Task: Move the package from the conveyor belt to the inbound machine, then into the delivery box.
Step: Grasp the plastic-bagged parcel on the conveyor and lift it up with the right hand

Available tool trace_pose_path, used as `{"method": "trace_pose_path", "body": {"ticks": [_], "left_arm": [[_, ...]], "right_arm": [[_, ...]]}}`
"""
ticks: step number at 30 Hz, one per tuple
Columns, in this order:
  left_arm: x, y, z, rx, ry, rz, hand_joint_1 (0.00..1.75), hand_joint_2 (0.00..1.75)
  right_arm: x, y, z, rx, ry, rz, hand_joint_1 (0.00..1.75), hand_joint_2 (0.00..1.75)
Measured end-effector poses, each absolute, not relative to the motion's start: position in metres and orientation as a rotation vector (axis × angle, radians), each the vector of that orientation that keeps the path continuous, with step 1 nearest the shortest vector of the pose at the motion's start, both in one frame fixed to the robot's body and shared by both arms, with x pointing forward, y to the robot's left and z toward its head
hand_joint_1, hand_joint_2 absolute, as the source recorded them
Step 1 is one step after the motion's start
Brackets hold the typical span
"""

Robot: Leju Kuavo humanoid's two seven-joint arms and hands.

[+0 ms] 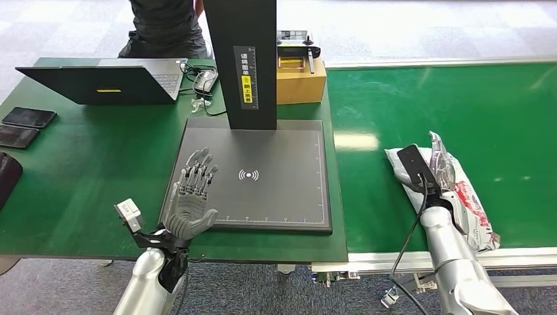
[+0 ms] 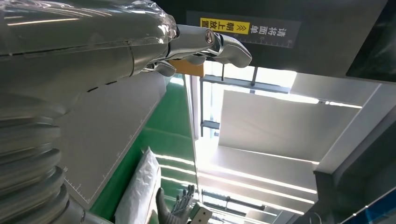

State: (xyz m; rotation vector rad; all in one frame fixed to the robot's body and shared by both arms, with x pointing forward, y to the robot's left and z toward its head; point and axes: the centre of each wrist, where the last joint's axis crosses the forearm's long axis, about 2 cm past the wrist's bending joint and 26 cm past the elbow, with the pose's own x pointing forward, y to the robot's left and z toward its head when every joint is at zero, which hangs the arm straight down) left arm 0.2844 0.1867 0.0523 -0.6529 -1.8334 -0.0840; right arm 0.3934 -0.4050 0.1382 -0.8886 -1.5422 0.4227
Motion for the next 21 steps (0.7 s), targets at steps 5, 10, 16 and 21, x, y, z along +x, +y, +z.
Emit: {"method": "trace_pose_path", "body": {"ticks": [5,10,16,21], "left_arm": [[0.283,0.187,0.051,-0.652,-1.83,-0.082,0.0,1.75],[0.283,0.187,0.051,-0.647,-1.83,-0.081,0.0,1.75],[0.277,0.189,0.046,-0.625,-1.82,-0.071,0.0,1.75],[0.271,0.19,0.042,-0.616,-1.809,-0.064,0.0,1.75]], "right_arm": [[0.395,-0.41,0.135,-0.885,-1.514,0.426,0.0,1.75],[0.395,-0.413,0.133,-0.879,-1.489,0.422,0.0,1.75],[0.393,-0.434,0.131,-0.886,-1.406,0.361,0.0,1.75],[0.385,-0.449,0.12,-0.866,-1.27,0.362,0.0,1.75]]}}
